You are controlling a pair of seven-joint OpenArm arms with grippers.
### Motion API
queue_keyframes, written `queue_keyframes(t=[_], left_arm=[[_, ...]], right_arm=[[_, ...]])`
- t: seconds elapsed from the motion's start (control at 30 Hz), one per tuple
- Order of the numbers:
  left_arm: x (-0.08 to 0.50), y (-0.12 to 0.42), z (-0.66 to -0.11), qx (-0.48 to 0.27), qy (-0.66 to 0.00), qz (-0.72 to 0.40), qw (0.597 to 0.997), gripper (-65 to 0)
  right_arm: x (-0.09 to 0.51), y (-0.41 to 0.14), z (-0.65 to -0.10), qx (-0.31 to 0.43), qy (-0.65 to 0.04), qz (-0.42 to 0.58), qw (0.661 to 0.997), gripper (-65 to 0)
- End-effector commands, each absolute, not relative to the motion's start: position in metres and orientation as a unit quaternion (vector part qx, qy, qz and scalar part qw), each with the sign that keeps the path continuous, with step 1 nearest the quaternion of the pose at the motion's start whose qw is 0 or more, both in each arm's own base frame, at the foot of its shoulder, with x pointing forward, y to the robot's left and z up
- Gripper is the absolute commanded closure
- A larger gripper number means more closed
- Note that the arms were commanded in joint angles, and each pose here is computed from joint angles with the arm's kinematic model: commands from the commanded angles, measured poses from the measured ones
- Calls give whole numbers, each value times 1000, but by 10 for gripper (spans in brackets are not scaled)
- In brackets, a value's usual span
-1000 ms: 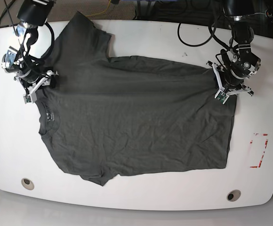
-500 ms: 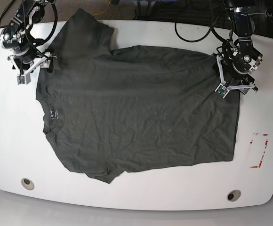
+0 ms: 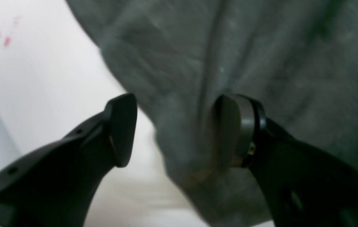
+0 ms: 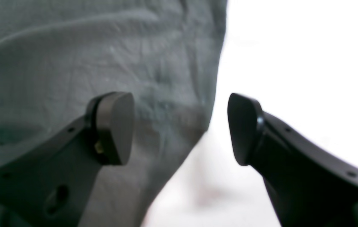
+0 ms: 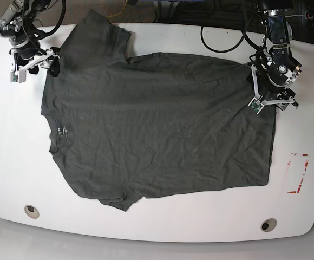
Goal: Layout the t-shirt on the table in an organized manner, then fold the t-shirt properly
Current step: 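Release the shirt with the left gripper and move it along the edge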
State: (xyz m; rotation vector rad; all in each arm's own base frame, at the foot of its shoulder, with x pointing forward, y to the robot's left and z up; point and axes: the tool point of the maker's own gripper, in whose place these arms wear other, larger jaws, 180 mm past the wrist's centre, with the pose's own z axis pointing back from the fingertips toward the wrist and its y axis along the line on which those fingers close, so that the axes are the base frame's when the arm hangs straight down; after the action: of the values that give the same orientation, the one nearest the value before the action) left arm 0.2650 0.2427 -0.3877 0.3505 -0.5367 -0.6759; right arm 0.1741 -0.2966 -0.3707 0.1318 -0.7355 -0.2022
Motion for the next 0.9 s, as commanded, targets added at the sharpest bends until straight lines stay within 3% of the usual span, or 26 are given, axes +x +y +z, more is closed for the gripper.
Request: queue_keyframes(t=[0.0, 0.5, 0.87], left_arm=[[278, 253, -363, 194, -291, -311, 884, -384], [310, 294, -309, 240, -355, -231, 874, -383], [310, 301, -306, 246, -356, -222, 874, -383]], right_arm=[[177, -303, -366, 72, -377, -110, 917, -443], [155, -311, -409, 128, -336, -184, 915, -443], [154, -291, -419, 150, -319, -157, 922, -442]])
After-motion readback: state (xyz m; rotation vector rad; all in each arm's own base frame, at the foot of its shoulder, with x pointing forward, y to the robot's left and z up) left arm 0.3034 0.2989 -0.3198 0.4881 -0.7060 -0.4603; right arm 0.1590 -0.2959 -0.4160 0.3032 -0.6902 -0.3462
